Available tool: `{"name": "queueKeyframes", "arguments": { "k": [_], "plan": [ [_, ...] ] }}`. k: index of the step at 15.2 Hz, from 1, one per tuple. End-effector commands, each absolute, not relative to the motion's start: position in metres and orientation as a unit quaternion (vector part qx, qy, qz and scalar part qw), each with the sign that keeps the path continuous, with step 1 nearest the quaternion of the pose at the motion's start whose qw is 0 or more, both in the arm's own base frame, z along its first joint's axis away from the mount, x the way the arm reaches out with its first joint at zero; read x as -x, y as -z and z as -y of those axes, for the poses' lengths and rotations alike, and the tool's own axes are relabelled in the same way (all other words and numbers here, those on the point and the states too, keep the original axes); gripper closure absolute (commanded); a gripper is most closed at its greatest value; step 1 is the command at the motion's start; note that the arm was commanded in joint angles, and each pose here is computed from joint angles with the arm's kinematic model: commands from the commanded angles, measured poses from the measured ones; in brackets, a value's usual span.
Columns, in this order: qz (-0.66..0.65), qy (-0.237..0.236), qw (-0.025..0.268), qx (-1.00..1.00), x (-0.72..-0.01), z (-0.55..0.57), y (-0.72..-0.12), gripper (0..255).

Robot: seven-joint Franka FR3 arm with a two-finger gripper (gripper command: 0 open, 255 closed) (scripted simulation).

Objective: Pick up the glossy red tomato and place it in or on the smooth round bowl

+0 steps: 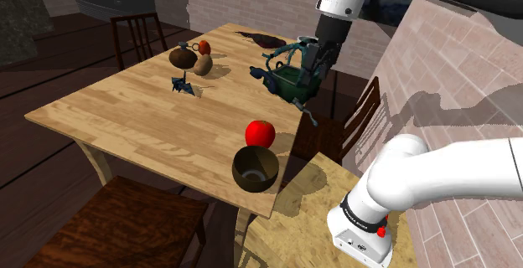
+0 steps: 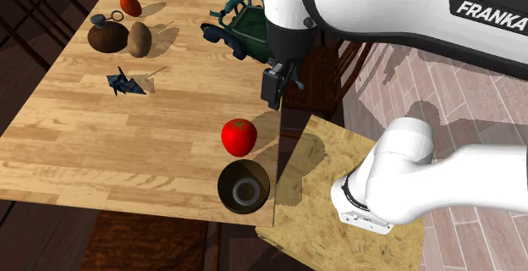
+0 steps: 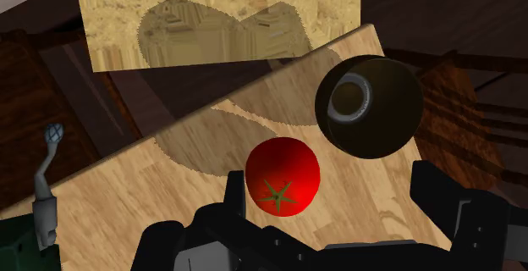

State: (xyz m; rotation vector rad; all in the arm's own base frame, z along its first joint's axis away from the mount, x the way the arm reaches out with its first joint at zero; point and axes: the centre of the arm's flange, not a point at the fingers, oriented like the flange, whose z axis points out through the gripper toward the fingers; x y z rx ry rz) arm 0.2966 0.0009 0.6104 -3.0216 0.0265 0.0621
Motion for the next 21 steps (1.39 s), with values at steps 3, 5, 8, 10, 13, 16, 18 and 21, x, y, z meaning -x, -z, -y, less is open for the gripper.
{"name": "queueKeyframes", "arguments": {
  "k": [3,5,8,10,13,16,18,21],
  "plan": [
    [-0.012,-0.029,0.073,0.997,-0.316,0.006,-0.59,0],
    [-0.015,-0.037,0.087,0.995,-0.336,0.013,-0.569,0],
    [-0.02,-0.049,0.107,0.993,-0.364,0.022,-0.537,0],
    [-0.024,-0.057,0.12,0.991,-0.383,0.027,-0.515,0],
    [-0.028,-0.069,0.141,0.987,-0.41,0.035,-0.482,0],
    [-0.033,-0.081,0.161,0.983,-0.436,0.041,-0.447,0],
    [-0.036,-0.088,0.172,0.98,-0.451,0.044,-0.426,0],
    [-0.036,-0.088,0.172,0.98,-0.448,0.038,-0.412,0]
  ]
}}
